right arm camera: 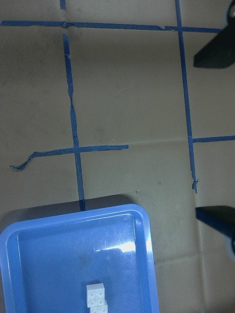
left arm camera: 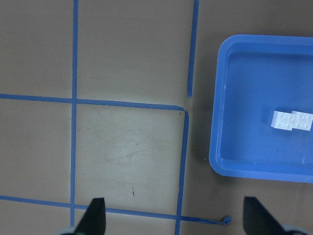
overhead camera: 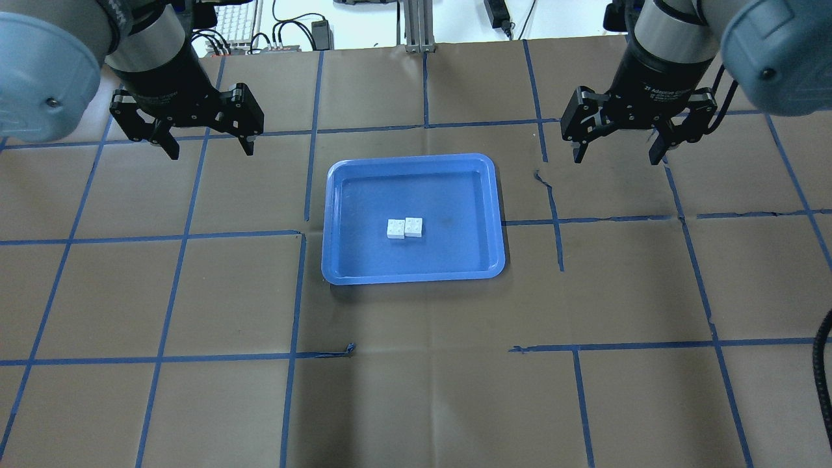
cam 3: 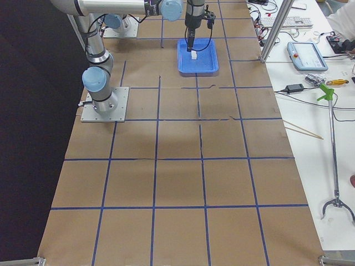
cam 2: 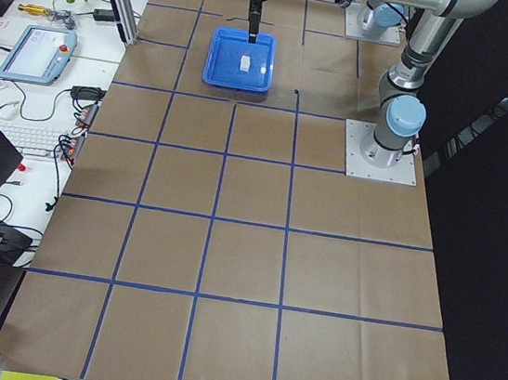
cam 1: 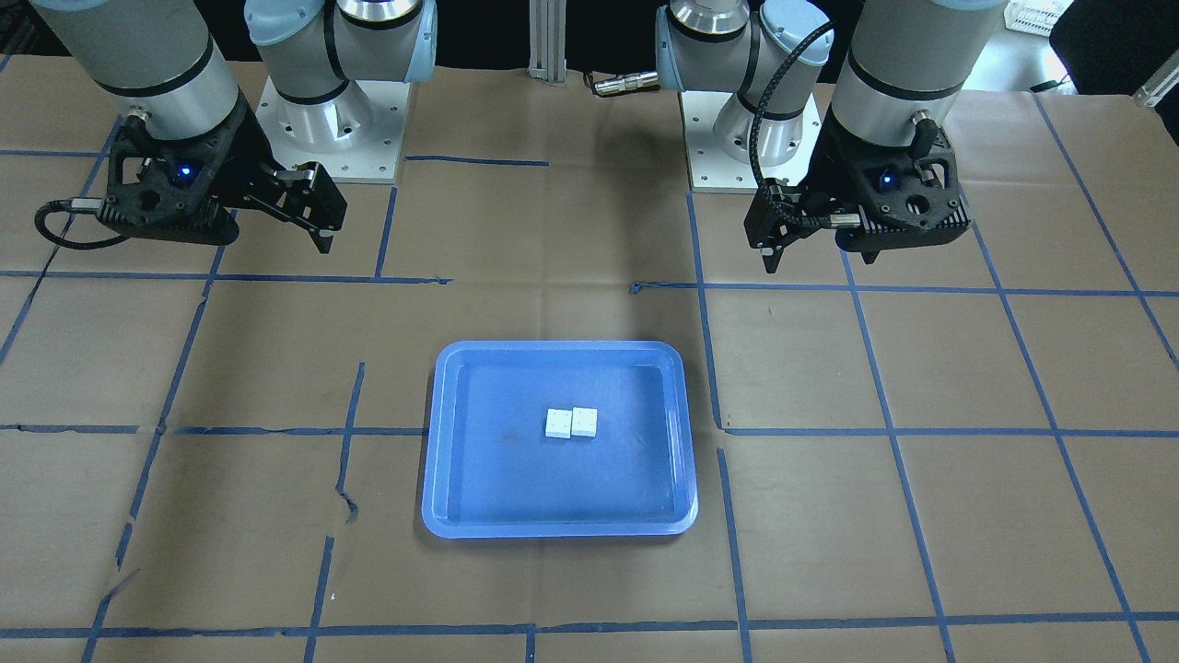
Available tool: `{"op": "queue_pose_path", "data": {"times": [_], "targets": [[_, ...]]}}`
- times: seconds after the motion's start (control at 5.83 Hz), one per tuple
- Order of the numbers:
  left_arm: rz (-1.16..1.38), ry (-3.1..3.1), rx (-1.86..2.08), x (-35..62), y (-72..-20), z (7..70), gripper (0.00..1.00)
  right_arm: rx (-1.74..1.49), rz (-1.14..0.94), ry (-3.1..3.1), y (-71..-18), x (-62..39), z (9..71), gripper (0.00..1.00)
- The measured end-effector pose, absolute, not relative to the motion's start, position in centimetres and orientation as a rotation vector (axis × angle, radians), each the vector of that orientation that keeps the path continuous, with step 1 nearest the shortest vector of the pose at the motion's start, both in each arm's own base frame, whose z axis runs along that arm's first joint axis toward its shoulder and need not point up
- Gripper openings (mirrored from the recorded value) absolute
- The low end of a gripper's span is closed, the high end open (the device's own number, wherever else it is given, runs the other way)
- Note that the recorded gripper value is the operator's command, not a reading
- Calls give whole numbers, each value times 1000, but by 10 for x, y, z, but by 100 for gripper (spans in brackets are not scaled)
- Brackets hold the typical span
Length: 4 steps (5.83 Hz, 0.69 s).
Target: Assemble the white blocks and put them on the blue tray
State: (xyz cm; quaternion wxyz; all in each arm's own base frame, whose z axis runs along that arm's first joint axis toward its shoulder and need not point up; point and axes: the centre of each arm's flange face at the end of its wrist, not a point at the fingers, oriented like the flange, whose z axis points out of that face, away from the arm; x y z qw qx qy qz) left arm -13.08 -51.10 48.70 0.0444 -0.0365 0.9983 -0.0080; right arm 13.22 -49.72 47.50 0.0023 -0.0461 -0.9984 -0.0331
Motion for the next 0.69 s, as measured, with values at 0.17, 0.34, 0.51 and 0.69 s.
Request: {"op": "queue_pose_path", "data": {"times": [0.17, 0.34, 0.51, 0.69], "targets": [[-24, 3051, -112, -131, -512, 487, 99, -153, -103, -3133, -497, 132, 476, 100], [-24, 3051, -112, -131, -512, 487, 99, -155, -104, -3133, -496, 132, 476, 100], [-25, 3051, -112, -131, -512, 487, 99, -155, -106, -3133, -496, 132, 475, 100], [-25, 3051, -112, -131, -512, 487, 99, -155, -108, -3133, -497, 132, 475, 100]]}}
